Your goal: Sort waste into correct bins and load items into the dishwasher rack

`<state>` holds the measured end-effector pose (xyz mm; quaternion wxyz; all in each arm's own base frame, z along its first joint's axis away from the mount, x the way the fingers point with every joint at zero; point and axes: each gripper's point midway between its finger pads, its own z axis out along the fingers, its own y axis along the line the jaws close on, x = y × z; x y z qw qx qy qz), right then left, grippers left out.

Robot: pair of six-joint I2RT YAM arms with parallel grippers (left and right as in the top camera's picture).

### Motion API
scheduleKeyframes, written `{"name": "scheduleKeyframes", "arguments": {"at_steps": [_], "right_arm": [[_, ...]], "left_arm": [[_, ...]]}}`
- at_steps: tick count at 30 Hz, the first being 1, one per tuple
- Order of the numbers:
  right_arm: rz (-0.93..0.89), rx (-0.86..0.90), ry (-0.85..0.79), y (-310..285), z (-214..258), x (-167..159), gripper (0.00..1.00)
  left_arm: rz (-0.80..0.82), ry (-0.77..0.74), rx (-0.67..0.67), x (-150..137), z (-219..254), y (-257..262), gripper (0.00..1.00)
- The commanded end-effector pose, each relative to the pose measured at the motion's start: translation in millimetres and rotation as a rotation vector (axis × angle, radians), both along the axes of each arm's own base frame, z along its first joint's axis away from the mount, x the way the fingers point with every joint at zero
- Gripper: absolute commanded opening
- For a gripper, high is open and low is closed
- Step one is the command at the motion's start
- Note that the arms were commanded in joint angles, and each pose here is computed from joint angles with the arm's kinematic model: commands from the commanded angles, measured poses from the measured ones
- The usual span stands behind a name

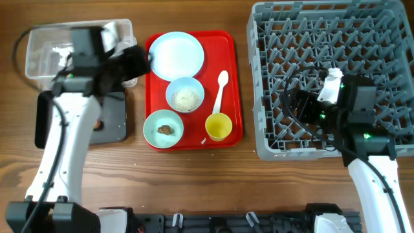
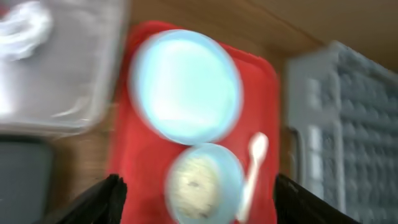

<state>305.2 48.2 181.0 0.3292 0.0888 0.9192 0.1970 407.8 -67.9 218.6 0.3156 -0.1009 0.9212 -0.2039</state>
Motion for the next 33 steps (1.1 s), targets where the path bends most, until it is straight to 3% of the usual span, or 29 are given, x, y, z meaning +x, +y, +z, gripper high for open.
{"name": "scheduleKeyframes", "arguments": {"at_steps": [1, 6, 14, 23, 33], "right_arm": [[0.005, 0.028, -0.02, 5.1, 10.8, 4.1, 1.0], [0.005, 0.028, -0.017, 5.2, 10.3, 3.6, 1.0], [0.005, 0.028, -0.006, 5.2, 8.6, 1.7, 1.0], [0.005, 0.028, 0.008, 5.2, 6.3, -0.8, 1.0], [0.008, 0.032, 0.013, 6.0, 5.7, -1.8, 1.0]], "left_arm": [[-0.096, -0.088, 0.212, 21.5, 43.7, -36.0, 0.79], [-0.226, 0.033, 0.338, 33.7, 21.1, -63.3, 0.88], [-0.48, 0.367, 0.423, 19.5, -98.1, -65.7, 0.88], [-0.487, 0.542, 0.422, 9.5, -158.2, -62.8, 0.76], [-0.472, 0.558, 0.417, 11.4, -168.7, -63.3, 0.69]]}}
